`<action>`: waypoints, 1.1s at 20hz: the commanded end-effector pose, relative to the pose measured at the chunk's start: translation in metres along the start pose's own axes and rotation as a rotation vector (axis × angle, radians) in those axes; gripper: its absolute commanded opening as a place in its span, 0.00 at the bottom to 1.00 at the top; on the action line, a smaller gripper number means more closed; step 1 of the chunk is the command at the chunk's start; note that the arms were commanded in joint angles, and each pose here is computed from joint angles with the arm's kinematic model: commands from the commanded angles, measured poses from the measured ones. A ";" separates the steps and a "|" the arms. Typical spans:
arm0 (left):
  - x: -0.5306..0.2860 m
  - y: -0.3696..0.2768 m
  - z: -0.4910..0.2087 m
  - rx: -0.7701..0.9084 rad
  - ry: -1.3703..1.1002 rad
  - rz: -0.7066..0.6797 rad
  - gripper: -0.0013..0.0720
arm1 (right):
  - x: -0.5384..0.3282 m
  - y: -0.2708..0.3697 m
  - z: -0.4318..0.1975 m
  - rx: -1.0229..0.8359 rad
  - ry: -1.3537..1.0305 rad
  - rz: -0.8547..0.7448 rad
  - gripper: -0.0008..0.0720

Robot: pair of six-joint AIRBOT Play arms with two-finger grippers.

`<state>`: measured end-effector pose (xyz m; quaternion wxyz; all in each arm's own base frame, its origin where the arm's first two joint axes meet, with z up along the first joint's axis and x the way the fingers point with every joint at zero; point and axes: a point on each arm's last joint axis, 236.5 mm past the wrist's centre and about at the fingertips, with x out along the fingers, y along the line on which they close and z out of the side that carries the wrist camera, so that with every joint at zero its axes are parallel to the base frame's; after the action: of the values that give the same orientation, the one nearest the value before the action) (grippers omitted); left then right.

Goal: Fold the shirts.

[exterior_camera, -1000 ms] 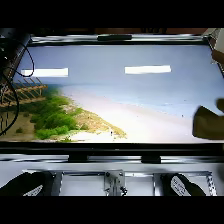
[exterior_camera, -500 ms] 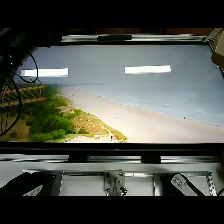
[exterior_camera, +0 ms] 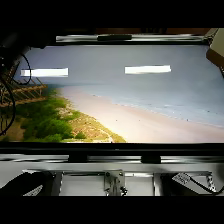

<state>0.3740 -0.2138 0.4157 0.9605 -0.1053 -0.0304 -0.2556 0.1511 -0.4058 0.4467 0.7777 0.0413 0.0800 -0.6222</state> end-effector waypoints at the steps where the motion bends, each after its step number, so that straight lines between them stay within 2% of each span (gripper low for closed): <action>1: -0.001 0.000 0.001 0.002 -0.002 0.000 0.96 | 0.018 -0.027 0.005 0.061 -0.035 -0.030 0.10; 9: -0.003 -0.001 0.004 -0.003 -0.007 -0.003 0.96 | 0.038 -0.081 -0.007 0.150 -0.013 -0.097 0.10; 13: -0.003 -0.002 0.003 -0.005 -0.007 -0.004 0.96 | 0.043 -0.077 -0.028 0.116 0.074 -0.064 0.10; 14: -0.003 -0.002 0.003 -0.005 -0.007 -0.004 0.96 | 0.040 -0.077 -0.026 0.071 0.070 -0.061 0.16; 16: -0.003 -0.002 0.004 -0.005 -0.007 -0.004 0.96 | 0.029 -0.076 -0.011 0.035 0.024 -0.056 0.67; 22: -0.003 0.000 0.004 -0.004 -0.007 0.000 0.94 | -0.039 -0.074 0.001 0.097 0.024 -0.051 0.67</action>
<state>0.3712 -0.2123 0.4188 0.9599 -0.1085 -0.0330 -0.2565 0.0748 -0.4136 0.4535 0.7569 0.0704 0.0563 -0.6473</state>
